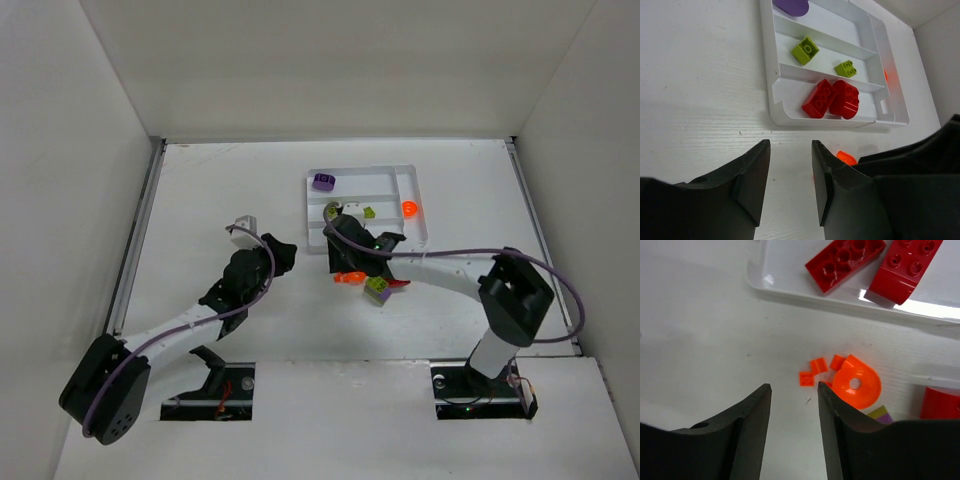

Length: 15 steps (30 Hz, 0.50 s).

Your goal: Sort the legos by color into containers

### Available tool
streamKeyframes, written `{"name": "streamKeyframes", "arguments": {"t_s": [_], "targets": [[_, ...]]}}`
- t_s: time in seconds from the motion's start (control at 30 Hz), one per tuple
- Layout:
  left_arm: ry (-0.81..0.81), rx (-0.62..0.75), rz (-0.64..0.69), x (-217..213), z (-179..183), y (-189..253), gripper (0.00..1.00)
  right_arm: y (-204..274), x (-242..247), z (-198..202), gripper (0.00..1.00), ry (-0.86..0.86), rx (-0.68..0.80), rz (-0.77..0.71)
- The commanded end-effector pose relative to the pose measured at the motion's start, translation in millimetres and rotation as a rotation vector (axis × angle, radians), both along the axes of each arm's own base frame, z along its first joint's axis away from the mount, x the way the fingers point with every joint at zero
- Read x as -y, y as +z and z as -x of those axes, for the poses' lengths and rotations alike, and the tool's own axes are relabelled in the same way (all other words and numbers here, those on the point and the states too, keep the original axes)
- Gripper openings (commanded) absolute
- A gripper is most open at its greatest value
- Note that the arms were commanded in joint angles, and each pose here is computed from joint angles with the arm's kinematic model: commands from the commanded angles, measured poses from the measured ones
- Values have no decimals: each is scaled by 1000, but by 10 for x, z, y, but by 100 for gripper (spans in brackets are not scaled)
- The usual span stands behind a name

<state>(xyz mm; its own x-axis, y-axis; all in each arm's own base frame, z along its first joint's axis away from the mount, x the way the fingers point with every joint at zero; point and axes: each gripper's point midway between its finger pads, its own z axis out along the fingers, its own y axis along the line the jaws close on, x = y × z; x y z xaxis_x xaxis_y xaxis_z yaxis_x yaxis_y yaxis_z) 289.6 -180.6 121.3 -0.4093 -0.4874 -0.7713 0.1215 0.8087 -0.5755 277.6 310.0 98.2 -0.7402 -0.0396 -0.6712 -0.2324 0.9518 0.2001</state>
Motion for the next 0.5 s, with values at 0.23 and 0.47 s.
{"name": "streamKeyframes", "arguments": {"t_s": [0.23,0.47], "targets": [[24,73,101,-43,-31,249,36,-237,215,-201,47,-161,-43,230],[19,61,95,-16,-34,205,36,-392,350,-75,44,-198,-72,297]]}}
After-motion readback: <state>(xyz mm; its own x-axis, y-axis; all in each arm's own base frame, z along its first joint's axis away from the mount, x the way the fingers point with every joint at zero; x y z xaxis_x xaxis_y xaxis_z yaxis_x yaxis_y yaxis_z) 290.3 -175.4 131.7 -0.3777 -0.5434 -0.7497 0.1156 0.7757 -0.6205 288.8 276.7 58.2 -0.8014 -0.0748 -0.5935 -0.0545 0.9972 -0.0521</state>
